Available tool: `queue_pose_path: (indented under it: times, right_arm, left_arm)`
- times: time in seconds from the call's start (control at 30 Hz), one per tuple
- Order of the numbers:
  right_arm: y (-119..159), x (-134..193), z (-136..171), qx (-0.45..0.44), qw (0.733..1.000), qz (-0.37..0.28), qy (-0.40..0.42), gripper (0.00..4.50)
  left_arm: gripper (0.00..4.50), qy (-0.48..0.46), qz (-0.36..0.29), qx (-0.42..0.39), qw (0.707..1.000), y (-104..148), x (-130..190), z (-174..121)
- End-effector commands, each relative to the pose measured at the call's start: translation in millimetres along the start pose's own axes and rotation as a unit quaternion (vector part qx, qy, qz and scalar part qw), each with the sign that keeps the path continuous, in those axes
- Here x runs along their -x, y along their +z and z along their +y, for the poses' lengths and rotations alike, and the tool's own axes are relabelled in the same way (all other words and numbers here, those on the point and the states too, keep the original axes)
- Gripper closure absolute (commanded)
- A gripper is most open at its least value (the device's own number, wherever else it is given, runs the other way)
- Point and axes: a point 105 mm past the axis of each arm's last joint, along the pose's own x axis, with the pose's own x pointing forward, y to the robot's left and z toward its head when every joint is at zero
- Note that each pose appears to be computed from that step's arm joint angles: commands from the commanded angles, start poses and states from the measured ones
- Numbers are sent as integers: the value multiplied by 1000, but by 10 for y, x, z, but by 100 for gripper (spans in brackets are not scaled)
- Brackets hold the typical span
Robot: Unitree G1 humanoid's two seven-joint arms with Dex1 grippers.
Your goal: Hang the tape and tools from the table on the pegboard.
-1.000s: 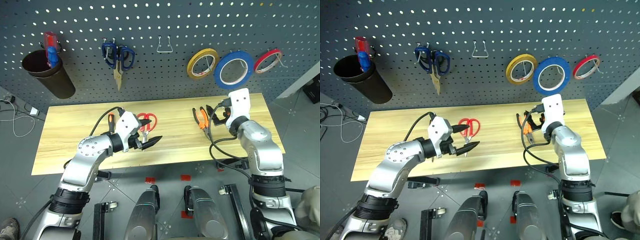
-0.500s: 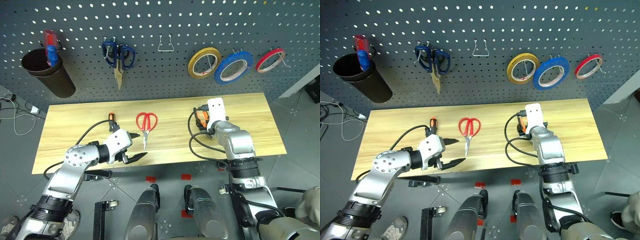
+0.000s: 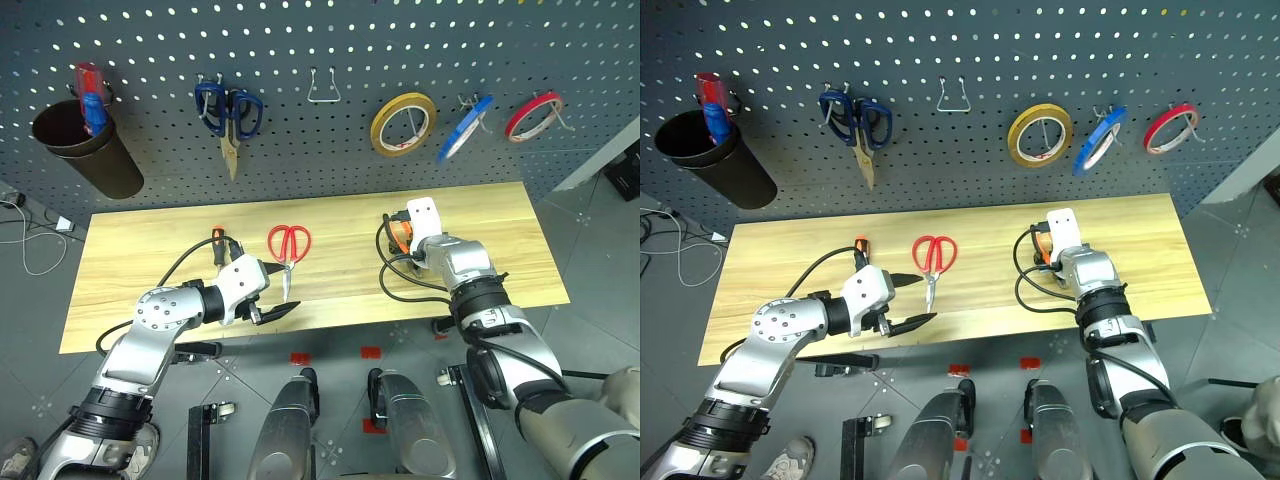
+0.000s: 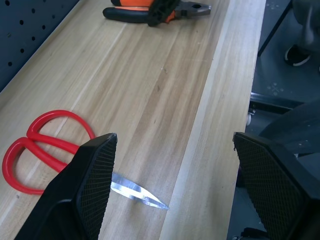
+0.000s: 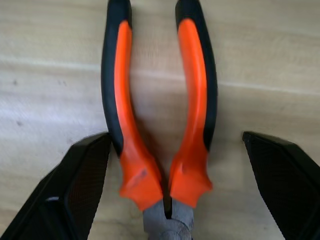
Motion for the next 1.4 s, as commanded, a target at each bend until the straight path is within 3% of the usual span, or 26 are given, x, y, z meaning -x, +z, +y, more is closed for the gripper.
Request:
queue_pose_path:
  times: [0.03, 0.1, 0.27, 0.37, 0.5, 0.6, 0.7, 0.8, 0.97, 1.13, 1.27, 1.4]
  right_arm:
    - [26, -8, 34, 32, 999, -1, 12, 122]
    - [12, -9, 52, 47, 999, 0, 18, 186]
    - [82, 52, 53, 65, 997, -22, 16, 196]
    - [416, 377, 160, 102, 986, -128, 19, 196]
    - [588, 938, 507, 87, 969, -223, 57, 196]
    - [825, 1443, 868, 54, 940, -325, 91, 196]
    - [1201, 1902, 1036, 43, 888, -450, 81, 196]
    - [1581, 2224, 1165, 41, 827, -555, 76, 196]
    - [1937, 2341, 1204, 47, 789, -608, 74, 196]
    - [2535, 2509, 1220, 48, 740, -668, 59, 196]
    - [2749, 2566, 1226, 52, 715, -696, 49, 196]
    - [2870, 2519, 1214, 48, 707, -704, 46, 196]
  left_arm:
    - [58, -2, -7, -5, 1000, 37, -7, -5]
    - [58, -1, -8, -3, 1000, 35, -12, -6]
    - [58, 13, -23, 10, 1000, 57, -4, 17]
    - [58, 61, -70, 27, 995, 143, 95, 108]
    - [58, 126, -90, 72, 985, 138, 300, 230]
    - [58, 186, -118, 119, 968, 196, 506, 332]
    - [58, 211, -146, 153, 954, 332, 595, 379]
    - [58, 229, -168, 132, 950, 567, 645, 450]
    - [58, 233, -187, 106, 948, 835, 649, 524]
    - [58, 265, -205, 99, 937, 1112, 623, 772]
    - [58, 270, -209, 96, 935, 1185, 586, 823]
    - [58, 255, -204, 96, 940, 1181, 517, 780]
